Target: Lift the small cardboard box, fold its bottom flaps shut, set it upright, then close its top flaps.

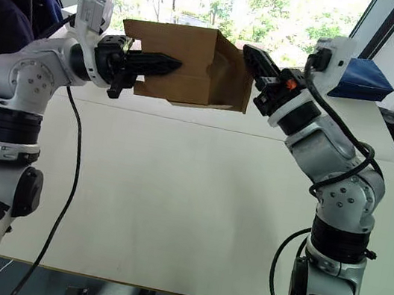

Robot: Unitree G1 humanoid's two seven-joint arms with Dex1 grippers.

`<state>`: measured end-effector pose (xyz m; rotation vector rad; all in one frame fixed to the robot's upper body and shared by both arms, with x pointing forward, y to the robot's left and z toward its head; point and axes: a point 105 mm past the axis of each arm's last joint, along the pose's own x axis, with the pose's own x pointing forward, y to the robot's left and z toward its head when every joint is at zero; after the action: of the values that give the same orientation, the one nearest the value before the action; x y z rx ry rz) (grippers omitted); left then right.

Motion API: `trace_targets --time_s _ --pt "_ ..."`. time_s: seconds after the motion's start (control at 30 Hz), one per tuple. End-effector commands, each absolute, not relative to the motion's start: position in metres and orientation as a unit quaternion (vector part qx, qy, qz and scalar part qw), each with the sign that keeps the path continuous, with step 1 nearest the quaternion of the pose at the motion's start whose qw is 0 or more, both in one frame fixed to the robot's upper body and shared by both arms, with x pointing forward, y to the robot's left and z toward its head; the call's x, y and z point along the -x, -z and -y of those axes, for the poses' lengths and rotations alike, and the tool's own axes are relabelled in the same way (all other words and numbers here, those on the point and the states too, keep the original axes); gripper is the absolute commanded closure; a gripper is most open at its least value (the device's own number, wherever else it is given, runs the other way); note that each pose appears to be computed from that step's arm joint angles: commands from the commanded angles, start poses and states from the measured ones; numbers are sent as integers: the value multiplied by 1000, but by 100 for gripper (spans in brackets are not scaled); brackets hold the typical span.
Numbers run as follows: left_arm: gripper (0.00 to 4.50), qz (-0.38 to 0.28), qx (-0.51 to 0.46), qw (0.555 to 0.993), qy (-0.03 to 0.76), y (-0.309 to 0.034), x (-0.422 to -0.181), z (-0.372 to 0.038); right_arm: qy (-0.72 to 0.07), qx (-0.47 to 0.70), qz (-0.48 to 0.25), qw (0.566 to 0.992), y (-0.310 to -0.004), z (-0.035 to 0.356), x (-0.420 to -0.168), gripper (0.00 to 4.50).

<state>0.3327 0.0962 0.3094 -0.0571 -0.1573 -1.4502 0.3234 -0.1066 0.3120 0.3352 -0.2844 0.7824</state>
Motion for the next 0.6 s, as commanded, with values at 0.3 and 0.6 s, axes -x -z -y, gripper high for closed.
trace_targets --time_s 0.3,0.6 --pt "450 90 12 727 681 -319 -323 -88 -438 -150 146 874 -314 76 -306 444" --pt "450 77 42 697 711 -319 -310 -79 -452 -151 143 867 -306 64 -301 444"
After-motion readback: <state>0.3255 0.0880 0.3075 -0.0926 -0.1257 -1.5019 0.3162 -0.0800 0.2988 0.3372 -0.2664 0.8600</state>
